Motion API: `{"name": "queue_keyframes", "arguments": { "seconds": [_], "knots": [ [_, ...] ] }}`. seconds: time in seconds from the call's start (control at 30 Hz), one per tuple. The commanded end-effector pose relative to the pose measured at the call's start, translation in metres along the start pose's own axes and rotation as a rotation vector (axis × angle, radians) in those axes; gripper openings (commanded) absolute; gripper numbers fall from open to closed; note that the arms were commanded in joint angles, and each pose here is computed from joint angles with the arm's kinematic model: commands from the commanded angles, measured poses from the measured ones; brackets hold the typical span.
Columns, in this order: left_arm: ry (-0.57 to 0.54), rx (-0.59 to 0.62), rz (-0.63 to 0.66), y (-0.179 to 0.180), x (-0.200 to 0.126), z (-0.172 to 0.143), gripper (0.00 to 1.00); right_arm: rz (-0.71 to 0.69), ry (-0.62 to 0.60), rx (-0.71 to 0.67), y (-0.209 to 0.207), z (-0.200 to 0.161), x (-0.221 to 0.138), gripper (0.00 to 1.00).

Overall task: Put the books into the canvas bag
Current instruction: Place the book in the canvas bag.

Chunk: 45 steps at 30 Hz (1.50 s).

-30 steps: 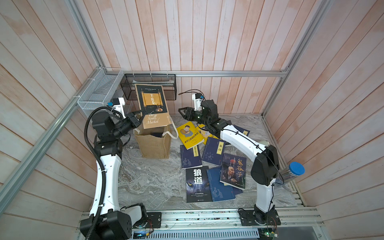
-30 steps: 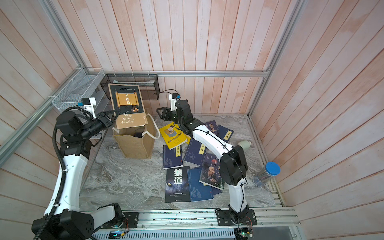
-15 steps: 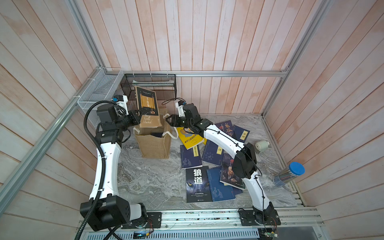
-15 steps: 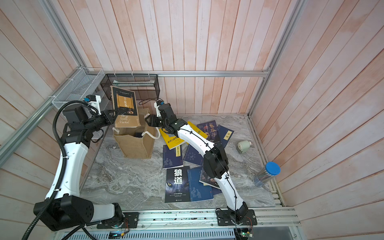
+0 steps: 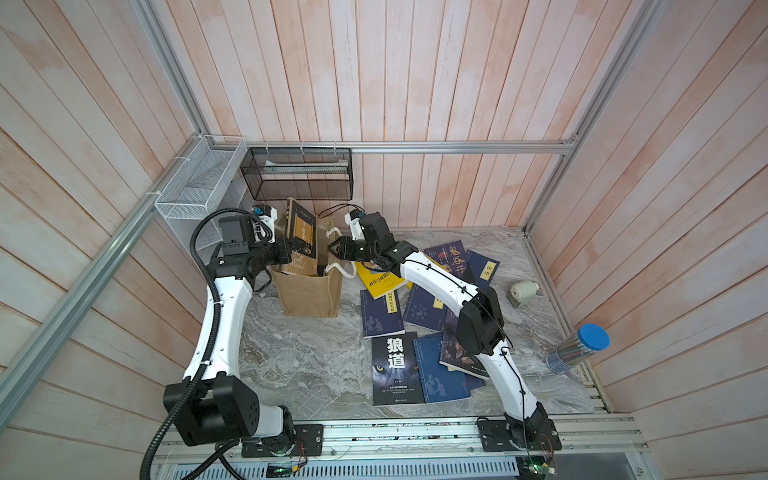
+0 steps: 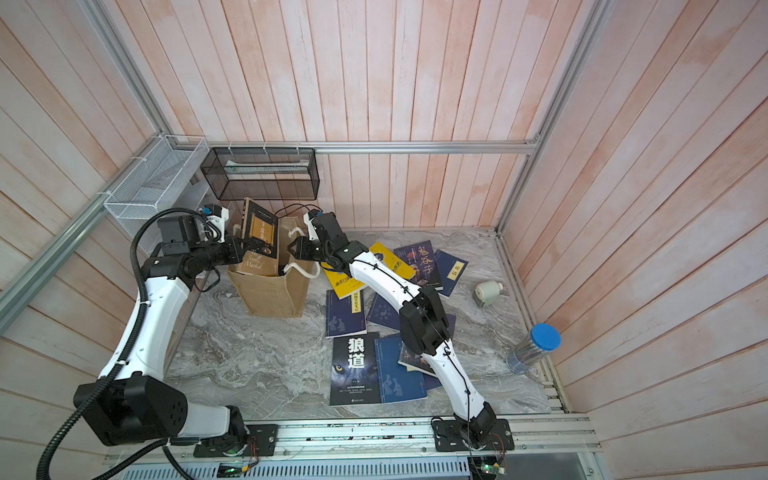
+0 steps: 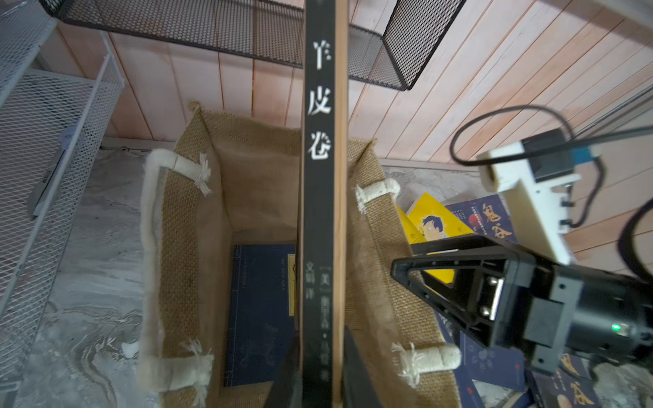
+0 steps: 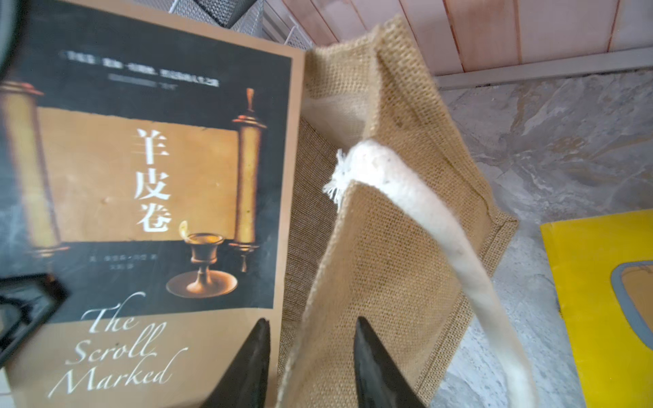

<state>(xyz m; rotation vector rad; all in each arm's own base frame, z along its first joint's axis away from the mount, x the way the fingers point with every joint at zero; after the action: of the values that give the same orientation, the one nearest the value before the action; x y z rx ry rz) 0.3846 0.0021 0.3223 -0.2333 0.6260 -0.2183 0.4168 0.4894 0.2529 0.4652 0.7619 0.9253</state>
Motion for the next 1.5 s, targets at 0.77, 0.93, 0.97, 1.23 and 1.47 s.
{"name": "queue_keyframes", "arguments": {
  "seconds": [0.77,0.93,0.97,1.23,1.47],
  "knots": [
    [0.208,0.118,0.097,-0.021,0.01,-0.019,0.0,0.053,-0.012,-0.027,0.022,0.001,-0.008,0.0],
    [0.224,0.055,0.13,-0.015,0.02,-0.019,0.0,0.059,-0.015,-0.034,0.022,0.001,-0.011,0.0],
    [0.22,0.035,0.124,-0.015,0.022,-0.018,0.0,0.062,-0.011,-0.034,0.022,0.0,-0.01,0.0],
    [0.185,-0.14,0.012,-0.023,0.056,-0.015,0.0,0.079,0.002,-0.027,0.026,-0.007,-0.008,0.0],
    [0.225,-0.168,-0.113,-0.028,0.095,-0.032,0.0,0.069,-0.082,-0.031,0.029,-0.005,-0.025,0.0]
  ]
}}
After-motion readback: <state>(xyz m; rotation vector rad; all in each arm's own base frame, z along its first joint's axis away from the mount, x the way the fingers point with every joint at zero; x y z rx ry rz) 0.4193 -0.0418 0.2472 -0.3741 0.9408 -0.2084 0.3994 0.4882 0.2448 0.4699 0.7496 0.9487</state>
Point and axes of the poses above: each gripper's point midway between its finger pads, its own x axis out along the fingers, its own y axis along the line the jaws close on, z = x × y, the point moved 4 cm from there along -x, back along the fingers, and after that the axes turned 3 degrees about -x, right-handed, at the moved point
